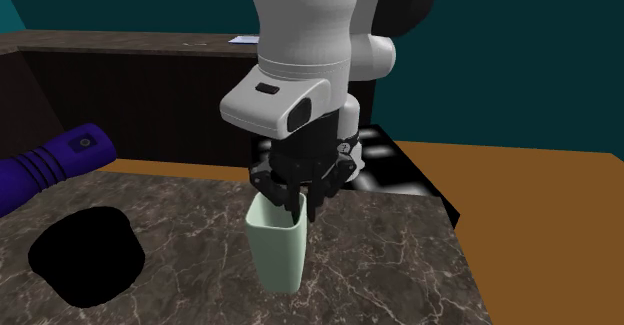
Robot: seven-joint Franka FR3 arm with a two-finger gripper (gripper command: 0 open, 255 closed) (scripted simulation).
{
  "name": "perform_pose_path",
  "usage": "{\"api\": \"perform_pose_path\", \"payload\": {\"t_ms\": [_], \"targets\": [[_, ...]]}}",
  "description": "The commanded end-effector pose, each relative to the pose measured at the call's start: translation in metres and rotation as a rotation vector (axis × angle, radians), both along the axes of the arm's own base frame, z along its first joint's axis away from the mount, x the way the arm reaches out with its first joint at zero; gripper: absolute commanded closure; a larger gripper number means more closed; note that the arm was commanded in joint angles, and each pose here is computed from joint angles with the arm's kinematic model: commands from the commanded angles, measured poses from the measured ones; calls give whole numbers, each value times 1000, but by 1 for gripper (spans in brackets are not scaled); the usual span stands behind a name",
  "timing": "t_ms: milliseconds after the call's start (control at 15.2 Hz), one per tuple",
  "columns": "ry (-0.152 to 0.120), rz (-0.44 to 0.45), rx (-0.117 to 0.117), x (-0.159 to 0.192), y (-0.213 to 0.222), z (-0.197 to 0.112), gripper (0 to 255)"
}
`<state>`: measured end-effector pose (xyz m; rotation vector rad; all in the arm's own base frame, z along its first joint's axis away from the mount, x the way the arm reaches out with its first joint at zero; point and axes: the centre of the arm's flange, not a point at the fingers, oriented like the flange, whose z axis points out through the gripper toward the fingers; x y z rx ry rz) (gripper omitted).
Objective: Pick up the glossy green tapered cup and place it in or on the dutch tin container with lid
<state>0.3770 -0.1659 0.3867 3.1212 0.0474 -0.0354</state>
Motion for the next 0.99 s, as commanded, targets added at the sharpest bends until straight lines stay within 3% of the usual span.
{"api": "perform_pose_path", "payload": {"t_ms": [0, 924], "targets": [[0, 0, 0, 0, 0, 8, 255], [0, 0, 0, 0, 0, 82, 255]]}}
